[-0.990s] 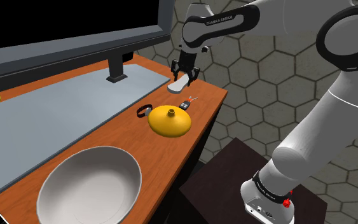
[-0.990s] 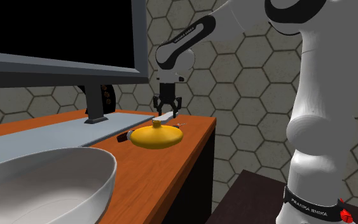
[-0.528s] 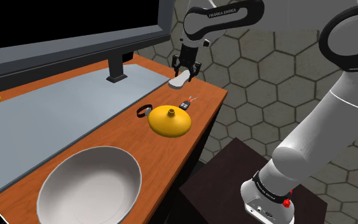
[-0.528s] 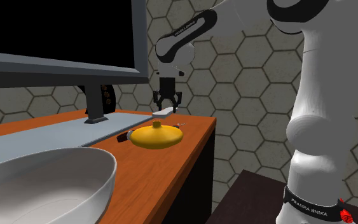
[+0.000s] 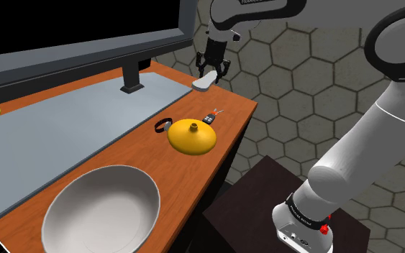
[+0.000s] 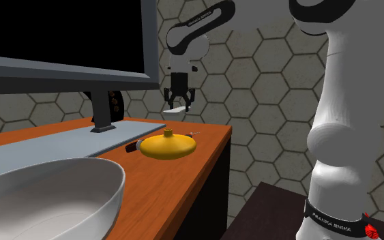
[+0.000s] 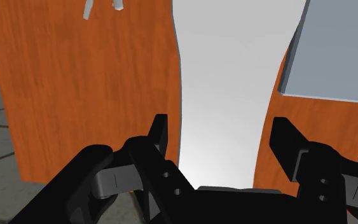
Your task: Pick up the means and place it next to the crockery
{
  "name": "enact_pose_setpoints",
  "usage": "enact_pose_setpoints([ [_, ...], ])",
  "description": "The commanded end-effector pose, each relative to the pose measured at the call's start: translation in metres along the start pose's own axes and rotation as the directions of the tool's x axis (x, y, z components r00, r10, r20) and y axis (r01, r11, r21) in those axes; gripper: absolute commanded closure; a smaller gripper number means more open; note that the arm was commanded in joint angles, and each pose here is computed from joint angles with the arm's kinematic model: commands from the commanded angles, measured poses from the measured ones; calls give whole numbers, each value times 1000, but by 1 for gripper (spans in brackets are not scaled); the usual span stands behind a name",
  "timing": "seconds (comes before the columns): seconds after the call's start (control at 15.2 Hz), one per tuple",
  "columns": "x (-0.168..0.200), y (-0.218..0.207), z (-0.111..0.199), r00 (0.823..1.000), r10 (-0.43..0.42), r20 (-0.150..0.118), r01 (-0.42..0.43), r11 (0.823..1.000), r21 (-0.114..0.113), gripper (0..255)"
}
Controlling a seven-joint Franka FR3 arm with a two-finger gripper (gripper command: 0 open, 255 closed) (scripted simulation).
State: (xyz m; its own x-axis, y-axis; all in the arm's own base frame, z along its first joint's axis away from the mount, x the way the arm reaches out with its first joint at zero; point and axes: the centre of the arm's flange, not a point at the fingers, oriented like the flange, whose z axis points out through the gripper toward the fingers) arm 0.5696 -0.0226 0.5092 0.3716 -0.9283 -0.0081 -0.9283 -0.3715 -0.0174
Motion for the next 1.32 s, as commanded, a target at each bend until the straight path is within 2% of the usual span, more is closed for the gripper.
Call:
enact_pose_setpoints([
  [0.0,-1,0,-10,1000,0,0,0,1000,0,255],
  [0.79,-1,-1,-73,1000,0,0,0,1000,0,255],
  [1.25,-89,28,-73,1000,0,0,0,1000,0,255],
])
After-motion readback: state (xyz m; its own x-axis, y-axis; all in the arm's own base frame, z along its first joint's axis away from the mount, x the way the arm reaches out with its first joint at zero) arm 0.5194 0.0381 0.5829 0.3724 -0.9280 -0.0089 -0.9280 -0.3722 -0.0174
